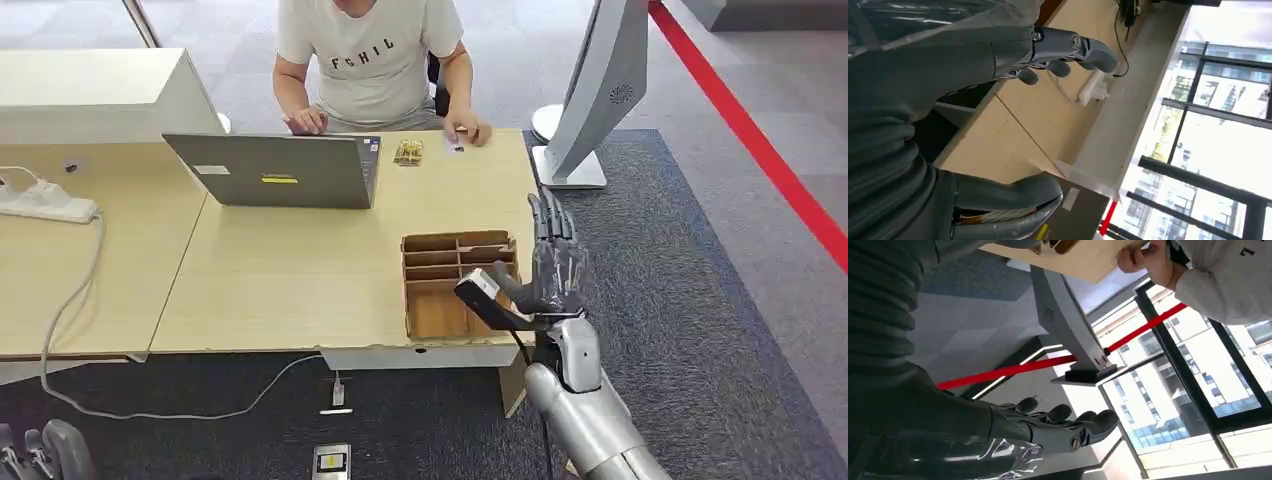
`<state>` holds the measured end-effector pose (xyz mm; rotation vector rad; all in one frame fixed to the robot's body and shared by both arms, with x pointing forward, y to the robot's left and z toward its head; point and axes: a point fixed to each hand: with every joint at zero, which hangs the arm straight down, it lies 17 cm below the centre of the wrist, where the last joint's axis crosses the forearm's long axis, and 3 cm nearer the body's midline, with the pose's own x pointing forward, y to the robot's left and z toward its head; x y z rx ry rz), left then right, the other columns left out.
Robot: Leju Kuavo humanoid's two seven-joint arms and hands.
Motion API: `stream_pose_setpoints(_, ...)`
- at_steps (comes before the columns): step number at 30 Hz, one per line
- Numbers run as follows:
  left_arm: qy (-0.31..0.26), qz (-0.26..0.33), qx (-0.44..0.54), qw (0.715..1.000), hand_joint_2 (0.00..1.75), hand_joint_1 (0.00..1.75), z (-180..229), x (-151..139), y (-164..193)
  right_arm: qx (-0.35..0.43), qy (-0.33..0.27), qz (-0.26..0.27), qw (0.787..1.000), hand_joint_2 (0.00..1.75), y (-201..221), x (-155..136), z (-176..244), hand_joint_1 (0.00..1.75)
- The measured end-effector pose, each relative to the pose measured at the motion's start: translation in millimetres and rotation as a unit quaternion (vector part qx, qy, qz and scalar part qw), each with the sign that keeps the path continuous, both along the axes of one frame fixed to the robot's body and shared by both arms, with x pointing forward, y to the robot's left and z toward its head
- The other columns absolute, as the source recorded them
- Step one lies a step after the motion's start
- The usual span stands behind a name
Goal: Pass the card to the sensor for recognition and then transmit it.
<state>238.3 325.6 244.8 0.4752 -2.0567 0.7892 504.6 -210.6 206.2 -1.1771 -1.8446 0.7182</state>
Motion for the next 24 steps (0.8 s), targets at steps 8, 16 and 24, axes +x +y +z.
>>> stream_pose_setpoints(8, -0.014, 0.002, 0.006, 1.0, 1.75, 0.0, 6, -1, 12, -0.015, 0.006, -0.004, 1.0, 1.75, -4, 2, -4, 0.0)
stream_pose_setpoints(16, -0.017, 0.009, 0.009, 1.0, 1.75, 0.0, 8, -3, 19, -0.027, 0.015, 0.002, 1.0, 1.75, 0, 4, -11, 0.0)
stream_pose_setpoints(24, -0.017, 0.01, 0.009, 1.0, 1.75, 0.0, 8, -3, 19, -0.033, 0.018, 0.006, 0.999, 1.75, 5, 5, -12, 0.0)
